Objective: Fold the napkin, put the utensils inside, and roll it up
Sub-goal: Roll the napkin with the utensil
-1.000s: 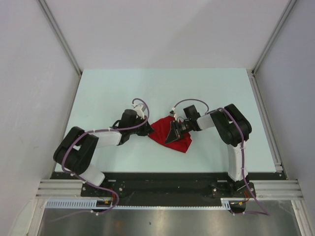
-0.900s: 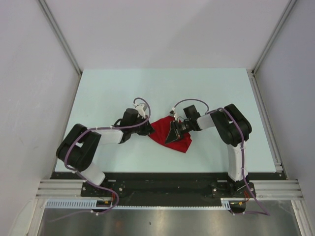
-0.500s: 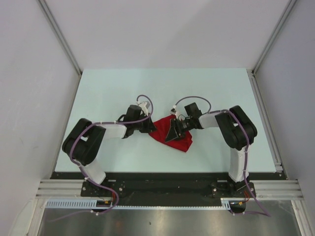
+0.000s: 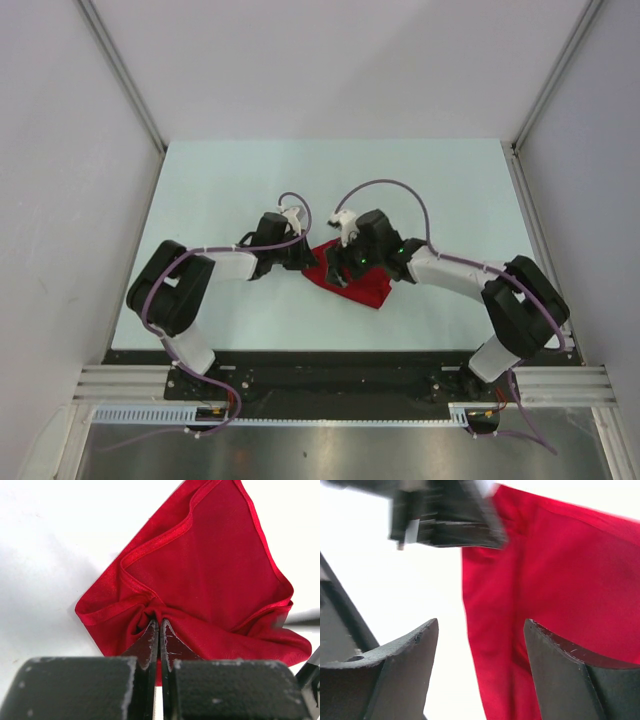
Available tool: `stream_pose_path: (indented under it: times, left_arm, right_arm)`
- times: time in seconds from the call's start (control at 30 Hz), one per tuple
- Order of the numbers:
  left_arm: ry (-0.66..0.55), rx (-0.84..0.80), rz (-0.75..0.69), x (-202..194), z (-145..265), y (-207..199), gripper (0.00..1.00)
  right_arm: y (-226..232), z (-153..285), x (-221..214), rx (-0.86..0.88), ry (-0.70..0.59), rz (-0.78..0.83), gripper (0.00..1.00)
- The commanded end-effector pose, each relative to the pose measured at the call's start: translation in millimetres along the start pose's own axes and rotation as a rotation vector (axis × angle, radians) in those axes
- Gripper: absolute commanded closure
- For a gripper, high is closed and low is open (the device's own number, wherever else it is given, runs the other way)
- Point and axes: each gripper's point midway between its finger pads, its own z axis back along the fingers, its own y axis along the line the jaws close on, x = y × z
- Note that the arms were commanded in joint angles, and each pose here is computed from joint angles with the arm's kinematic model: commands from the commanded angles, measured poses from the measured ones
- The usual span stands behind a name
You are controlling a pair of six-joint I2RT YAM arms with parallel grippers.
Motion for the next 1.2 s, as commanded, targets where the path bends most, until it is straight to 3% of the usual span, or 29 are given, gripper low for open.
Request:
stream_pose_path:
  times: [0.0,0.27,0.47,0.67,0.7,0.77,0.87,0.9,1.0,1.17]
  left_arm:
    - [0.147,0.084,0.018,-40.4,2.5,24.7,1.0]
    - [0.147,0.081,0.015,-38.1,5.3,21.9,1.0]
    - [0.139,0.074,0.015,-34.6,7.1,18.7,1.0]
    - [0.134,0.069,0.014,-32.7,9.8,16.8,1.0]
    - [0.132,0.067,0.017,-32.2,10.5,15.8,1.0]
    - [0.108,0.059,0.03,-24.3,14.7,12.9,0.99]
    - [0.002,0.048,0.076,4.4,33.2,9.5,0.6]
    - [-0.031,0.056,0.091,10.6,39.9,12.3,0.39]
    - [-0.182,0.075,0.131,46.5,73.3,19.3,0.23]
    - [-0.321,0.123,0.121,65.1,104.8,27.7,0.21]
  right_arm:
    - [0.2,-3.6,-0.2,-0.217,-0.04,0.27,0.25]
    - [6.3,-21.5,-32.8,-0.375,0.048,0.498,0.26]
    - [-3.1,-31.2,-47.3,-0.418,0.101,0.522,0.32]
    - [-15.2,-34.4,-54.3,-0.41,0.124,0.467,0.59]
    - [-15.1,-35.5,-58.7,-0.375,0.137,0.449,0.67]
    - [-12.4,-36.9,-62.2,-0.318,0.145,0.42,0.73]
    - [-2.4,-38.0,-69.2,-0.187,0.163,0.354,0.81]
    - [5.6,-38.1,-72.7,-0.122,0.175,0.333,0.84]
    - [11.0,-36.5,-78.6,-0.028,0.209,0.266,0.89]
    - [12.9,-36.8,-82.4,0.077,0.225,0.158,0.91]
